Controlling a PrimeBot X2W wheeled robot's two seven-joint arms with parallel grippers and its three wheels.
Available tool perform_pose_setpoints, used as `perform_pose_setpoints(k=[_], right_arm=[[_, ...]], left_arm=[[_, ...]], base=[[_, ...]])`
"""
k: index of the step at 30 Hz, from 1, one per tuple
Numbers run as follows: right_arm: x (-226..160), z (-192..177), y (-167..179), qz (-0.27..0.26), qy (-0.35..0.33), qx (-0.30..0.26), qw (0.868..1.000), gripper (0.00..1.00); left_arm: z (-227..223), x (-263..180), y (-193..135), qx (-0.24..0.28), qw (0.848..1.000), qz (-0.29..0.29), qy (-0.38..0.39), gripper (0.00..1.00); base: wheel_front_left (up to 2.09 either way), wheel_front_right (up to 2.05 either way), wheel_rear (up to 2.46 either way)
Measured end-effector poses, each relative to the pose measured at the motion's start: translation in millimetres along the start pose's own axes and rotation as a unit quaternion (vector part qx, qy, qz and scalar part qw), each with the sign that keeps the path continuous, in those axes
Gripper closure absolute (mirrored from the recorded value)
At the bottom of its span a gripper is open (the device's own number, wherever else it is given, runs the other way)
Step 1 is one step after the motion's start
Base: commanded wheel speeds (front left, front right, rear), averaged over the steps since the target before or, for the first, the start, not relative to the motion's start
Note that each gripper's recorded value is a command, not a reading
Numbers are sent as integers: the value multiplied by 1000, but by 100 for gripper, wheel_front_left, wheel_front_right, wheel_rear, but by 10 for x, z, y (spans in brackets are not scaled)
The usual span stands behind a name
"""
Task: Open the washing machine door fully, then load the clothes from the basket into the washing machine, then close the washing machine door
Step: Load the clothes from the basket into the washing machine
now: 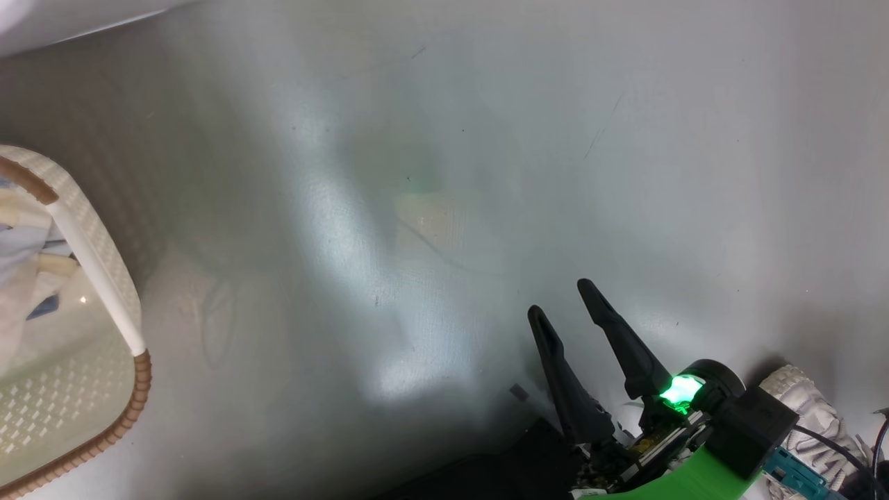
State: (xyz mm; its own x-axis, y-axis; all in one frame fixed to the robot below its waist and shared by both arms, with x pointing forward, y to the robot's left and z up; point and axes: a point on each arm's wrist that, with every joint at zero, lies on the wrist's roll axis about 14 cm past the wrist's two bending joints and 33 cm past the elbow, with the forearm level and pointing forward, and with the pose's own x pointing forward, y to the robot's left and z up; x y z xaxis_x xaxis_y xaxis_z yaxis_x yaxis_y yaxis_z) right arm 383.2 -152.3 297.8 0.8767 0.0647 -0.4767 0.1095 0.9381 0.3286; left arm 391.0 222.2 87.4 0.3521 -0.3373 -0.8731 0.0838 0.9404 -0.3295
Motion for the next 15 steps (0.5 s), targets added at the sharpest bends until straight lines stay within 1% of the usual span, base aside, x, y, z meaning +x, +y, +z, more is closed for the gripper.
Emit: perform_pose_setpoints(k=[15], right_arm=[[-6, 51, 12, 2, -8, 3, 1000, 0]], left_arm=[[104, -50, 22, 3, 1000, 6, -14, 100]], base=[[0, 0, 0]])
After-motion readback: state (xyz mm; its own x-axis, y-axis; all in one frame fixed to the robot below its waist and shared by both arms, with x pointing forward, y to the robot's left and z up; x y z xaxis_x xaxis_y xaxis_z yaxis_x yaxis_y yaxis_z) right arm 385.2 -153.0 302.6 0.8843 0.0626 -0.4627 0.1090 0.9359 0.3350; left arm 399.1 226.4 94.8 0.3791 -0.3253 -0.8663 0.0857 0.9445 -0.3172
